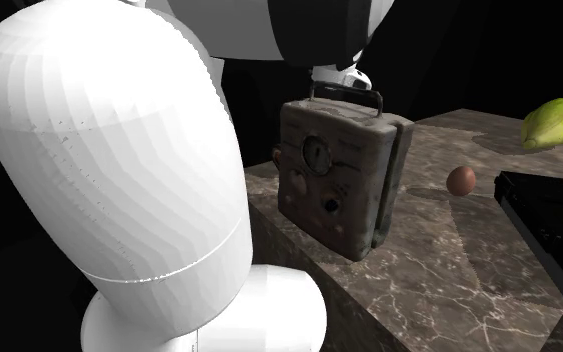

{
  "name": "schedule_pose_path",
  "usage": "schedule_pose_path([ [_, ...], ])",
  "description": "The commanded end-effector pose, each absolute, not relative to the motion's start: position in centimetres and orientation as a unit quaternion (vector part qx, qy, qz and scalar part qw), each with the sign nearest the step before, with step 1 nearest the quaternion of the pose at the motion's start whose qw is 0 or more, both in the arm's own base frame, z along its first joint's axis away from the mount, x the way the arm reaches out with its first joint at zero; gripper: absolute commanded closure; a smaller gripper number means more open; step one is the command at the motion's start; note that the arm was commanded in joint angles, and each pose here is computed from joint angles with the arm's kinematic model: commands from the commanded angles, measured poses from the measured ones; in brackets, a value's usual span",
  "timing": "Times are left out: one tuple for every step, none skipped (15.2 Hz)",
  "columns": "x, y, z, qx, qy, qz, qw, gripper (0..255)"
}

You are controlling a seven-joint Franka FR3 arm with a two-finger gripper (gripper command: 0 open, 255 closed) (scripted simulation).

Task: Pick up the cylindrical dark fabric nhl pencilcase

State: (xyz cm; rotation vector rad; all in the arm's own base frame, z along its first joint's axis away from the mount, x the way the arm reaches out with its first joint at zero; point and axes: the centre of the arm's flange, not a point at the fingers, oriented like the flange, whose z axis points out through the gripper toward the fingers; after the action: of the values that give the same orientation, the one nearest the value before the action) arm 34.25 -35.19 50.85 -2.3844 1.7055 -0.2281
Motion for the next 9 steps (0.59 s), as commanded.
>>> schedule_pose_path([
  [34.4, -35.1, 50.8, -0.807, 0.576, -0.076, 0.101, 255],
  [34.2, -35.2, 50.7, -0.807, 0.576, -0.076, 0.101, 255],
  [34.2, -35.2, 51.2, -0.807, 0.576, -0.076, 0.101, 255],
  [34.2, -35.2, 51.7, -0.807, 0.576, -0.076, 0.101, 255],
  [34.2, -35.2, 52.3, -0.807, 0.576, -0.076, 0.101, 255],
  [34.2, -35.2, 52.8, -0.807, 0.576, -0.076, 0.101, 255],
  [34.2, -35.2, 53.3, -0.807, 0.576, -0.076, 0.101, 255],
  [34.2, -35.2, 53.8, -0.807, 0.576, -0.076, 0.101, 255],
  [34.2, -35.2, 54.4, -0.807, 0.576, -0.076, 0.101, 255],
])
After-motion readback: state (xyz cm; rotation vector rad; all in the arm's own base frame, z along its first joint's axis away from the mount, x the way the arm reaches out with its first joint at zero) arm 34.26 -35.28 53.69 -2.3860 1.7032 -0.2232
